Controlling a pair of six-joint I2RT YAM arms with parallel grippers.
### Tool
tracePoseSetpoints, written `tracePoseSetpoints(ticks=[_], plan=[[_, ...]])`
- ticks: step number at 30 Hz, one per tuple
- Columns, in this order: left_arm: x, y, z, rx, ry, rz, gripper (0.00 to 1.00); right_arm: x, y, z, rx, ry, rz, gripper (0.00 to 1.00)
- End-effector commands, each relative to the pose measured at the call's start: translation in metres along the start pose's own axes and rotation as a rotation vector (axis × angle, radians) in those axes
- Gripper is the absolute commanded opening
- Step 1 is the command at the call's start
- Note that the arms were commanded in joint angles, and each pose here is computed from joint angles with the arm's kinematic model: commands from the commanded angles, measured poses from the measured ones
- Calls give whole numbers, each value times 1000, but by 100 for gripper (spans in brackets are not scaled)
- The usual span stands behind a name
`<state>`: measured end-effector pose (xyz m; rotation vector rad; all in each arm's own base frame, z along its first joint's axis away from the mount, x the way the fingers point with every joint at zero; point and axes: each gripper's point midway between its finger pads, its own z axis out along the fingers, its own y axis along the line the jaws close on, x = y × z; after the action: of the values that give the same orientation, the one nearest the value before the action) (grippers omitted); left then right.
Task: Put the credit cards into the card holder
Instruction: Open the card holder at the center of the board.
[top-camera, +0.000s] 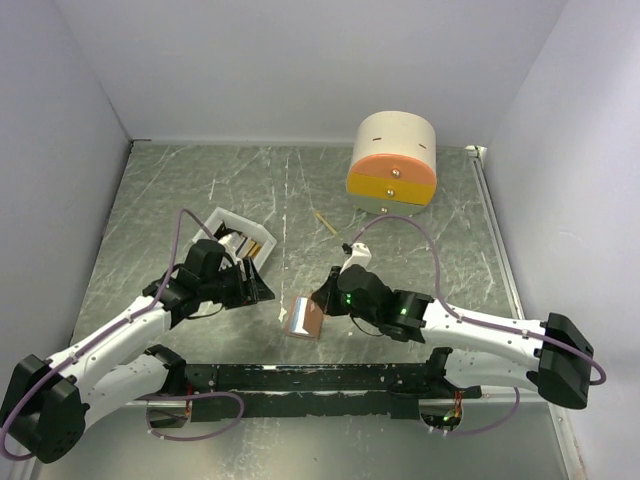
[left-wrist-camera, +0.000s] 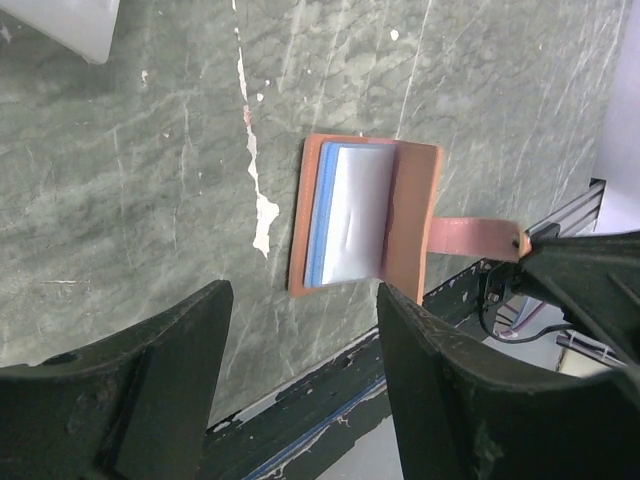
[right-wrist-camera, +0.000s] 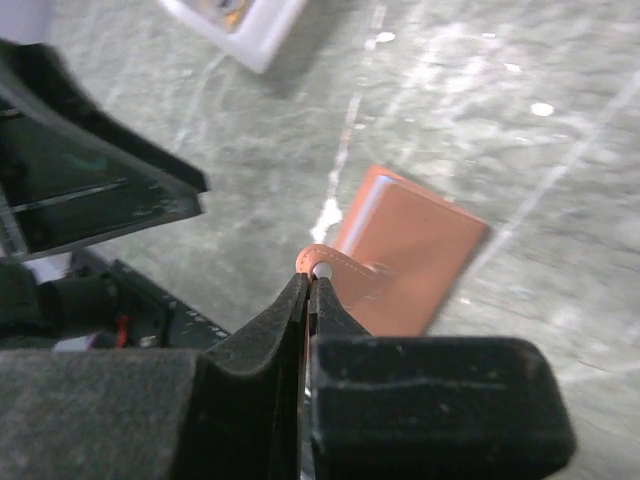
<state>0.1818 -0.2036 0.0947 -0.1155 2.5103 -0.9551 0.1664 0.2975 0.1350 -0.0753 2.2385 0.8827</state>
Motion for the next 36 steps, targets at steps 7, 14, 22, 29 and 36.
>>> tracePoseSetpoints(ticks=[7, 14, 22, 29, 36], plan=[[8, -18, 12, 112, 44, 1, 67, 22, -117, -22, 413, 47, -38, 0], [15, -25, 25, 123, 79, 3, 64, 38, -143, -31, 497, 73, 13, 0], [26, -20, 44, 90, 105, 9, 62, 44, -160, -34, 572, 77, 42, 0], [31, -25, 56, 100, 117, 17, 59, 48, -163, -32, 578, 82, 54, 0], [34, -44, 71, 168, 139, 40, 69, 44, -156, -31, 536, 66, 65, 0]])
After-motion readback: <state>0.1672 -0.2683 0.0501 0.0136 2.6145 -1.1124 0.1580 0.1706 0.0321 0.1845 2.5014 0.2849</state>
